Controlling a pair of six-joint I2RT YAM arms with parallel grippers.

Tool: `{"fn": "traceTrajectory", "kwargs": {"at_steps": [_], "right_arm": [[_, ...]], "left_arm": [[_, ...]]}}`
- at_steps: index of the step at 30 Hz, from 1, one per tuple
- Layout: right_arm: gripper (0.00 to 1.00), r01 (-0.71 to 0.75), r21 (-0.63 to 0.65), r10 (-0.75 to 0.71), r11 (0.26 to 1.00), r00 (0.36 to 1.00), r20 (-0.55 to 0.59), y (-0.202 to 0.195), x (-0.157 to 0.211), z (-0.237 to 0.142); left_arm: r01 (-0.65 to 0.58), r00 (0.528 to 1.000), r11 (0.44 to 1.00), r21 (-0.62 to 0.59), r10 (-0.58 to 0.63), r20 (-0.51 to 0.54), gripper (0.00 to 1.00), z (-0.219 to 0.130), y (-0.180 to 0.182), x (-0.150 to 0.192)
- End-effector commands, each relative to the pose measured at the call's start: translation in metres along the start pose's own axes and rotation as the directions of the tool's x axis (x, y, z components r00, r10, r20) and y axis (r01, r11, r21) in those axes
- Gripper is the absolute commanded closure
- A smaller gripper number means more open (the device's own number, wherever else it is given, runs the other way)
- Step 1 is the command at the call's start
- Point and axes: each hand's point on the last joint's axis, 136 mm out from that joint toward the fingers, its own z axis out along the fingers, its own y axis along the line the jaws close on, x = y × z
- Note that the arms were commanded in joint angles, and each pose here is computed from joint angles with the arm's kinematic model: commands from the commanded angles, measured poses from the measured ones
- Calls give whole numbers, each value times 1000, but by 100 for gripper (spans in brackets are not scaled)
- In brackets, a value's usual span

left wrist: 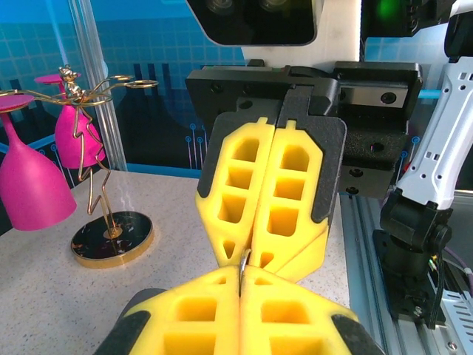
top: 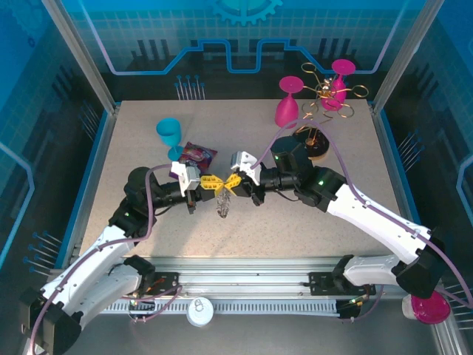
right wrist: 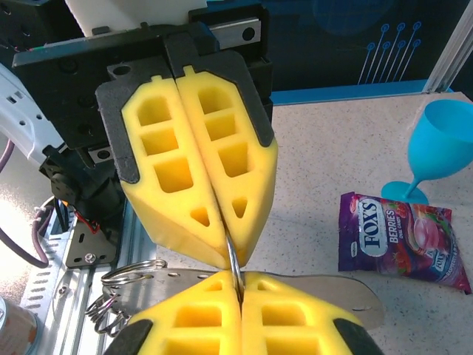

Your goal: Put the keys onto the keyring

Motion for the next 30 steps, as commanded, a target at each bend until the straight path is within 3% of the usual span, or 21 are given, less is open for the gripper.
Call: {"fn": "traceTrajectory", "kwargs": {"at_steps": [1,5,10,15,20,26,28,30], "right_arm": [[100,38,-2,-38,999,999,8,0,-13,-6],[100,75,-8,-76,997,991,-108,3,-4,-8],[100,128,-46,-135,991,958,-252,8,5,-6],[100,168,-70,-181,983,924,-337,8,9,-1],[100,194,-101,-218,976,909,-354,13,4,4],[100,207,-127,-239,970,906,-350,18,-1,7],[100,207,-117,-235,971,913,-334,18,-4,6],[88,206,-75,-219,976,928,-302,14,-8,2]], "left_arm": [[-28,999,1000,-4,28,29,94,-1,-1,-10],[-52,997,999,-14,51,-65,78,-2,0,3],[-67,978,997,29,71,-197,78,-5,-4,16],[-81,978,996,32,86,-190,78,-5,-5,12],[-76,981,996,38,82,-177,83,-4,-5,10],[-87,980,995,47,94,-174,99,-3,-6,9],[-96,980,994,48,103,-172,100,-4,-6,8],[-105,980,993,49,112,-167,100,-4,-7,7]]}}
